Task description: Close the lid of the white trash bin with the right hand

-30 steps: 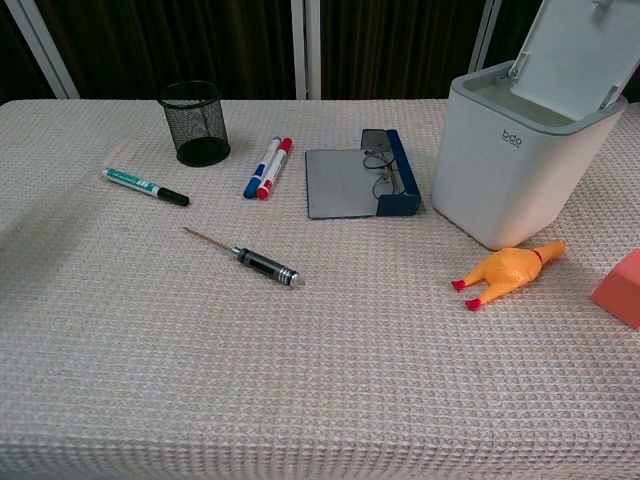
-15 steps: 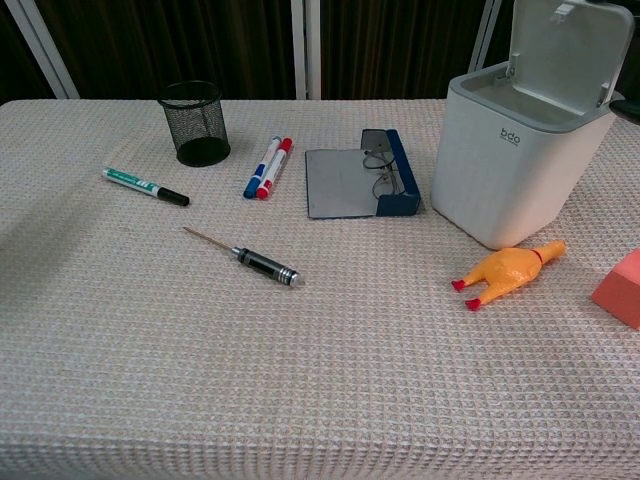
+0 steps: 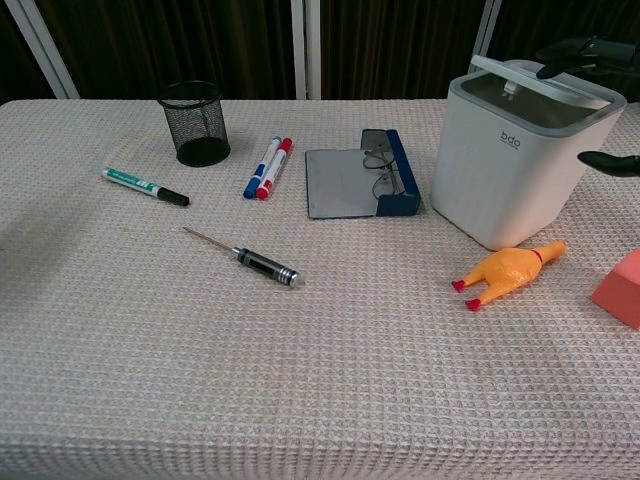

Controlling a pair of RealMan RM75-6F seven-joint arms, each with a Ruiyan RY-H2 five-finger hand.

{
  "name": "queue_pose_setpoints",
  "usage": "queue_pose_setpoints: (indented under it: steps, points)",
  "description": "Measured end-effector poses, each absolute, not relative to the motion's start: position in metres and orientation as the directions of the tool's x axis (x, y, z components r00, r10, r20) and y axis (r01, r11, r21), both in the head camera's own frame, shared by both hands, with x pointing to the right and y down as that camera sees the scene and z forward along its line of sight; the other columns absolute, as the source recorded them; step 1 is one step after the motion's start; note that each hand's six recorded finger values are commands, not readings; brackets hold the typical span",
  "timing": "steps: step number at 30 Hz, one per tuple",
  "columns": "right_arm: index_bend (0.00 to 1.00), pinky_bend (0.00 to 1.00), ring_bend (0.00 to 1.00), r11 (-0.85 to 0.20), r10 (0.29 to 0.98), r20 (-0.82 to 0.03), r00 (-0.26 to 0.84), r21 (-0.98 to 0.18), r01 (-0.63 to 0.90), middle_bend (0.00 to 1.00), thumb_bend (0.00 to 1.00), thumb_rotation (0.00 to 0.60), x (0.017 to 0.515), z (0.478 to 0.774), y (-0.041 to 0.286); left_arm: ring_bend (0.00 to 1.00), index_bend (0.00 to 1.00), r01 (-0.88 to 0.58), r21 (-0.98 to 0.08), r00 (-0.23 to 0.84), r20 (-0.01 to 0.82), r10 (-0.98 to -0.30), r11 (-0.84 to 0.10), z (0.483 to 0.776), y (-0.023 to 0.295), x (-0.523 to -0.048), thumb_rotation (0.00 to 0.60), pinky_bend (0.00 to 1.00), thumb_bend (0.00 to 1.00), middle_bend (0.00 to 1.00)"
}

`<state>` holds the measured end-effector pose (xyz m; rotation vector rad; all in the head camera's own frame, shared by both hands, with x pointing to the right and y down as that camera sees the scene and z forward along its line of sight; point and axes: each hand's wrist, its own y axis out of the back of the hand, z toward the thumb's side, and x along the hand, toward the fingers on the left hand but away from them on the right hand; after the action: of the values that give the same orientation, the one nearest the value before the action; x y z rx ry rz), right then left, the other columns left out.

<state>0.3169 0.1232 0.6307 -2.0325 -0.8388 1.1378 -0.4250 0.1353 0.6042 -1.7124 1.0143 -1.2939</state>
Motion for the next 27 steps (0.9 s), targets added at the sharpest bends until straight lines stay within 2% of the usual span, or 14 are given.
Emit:
queue_pose_setpoints:
  steps: [7,20,23,27]
  points:
    - [0.0,0.0,0.0,-0.549,0.786,-0.463,0.409,-0.827,0.121,0.2,0.31,0.6,0.315,0.638,0.126,0.12,0.11,-0.155,-0.9,0.177,0.38,-0.908,-0.407,0.605,0.135,-0.425,0.465,0.26,0.1,0.14]
    - [0.0,0.0,0.0,-0.579,0.771,-0.507,0.385,-0.81,0.093,0.27,0.31,0.6,0.317,0.651,0.131,0.12,0.11,-0.154,-0.901,0.172,0.38,-0.909,-0.406,0.604,0.135,-0.428,0.468,0.26,0.1,0.14]
    - [0.0,0.0,0.0,-0.566,0.779,-0.493,0.388,-0.818,0.099,0.25,0.31,0.6,0.316,0.649,0.13,0.12,0.11,-0.151,-0.903,0.172,0.377,-0.91,-0.402,0.603,0.135,-0.428,0.467,0.26,0.1,0.14]
    - [0.0,0.0,0.0,-0.495,0.818,-0.415,0.399,-0.861,0.118,0.11,0.3,0.6,0.315,0.634,0.125,0.12,0.11,-0.143,-0.908,0.175,0.368,-0.913,-0.394,0.599,0.135,-0.427,0.465,0.26,0.1,0.14]
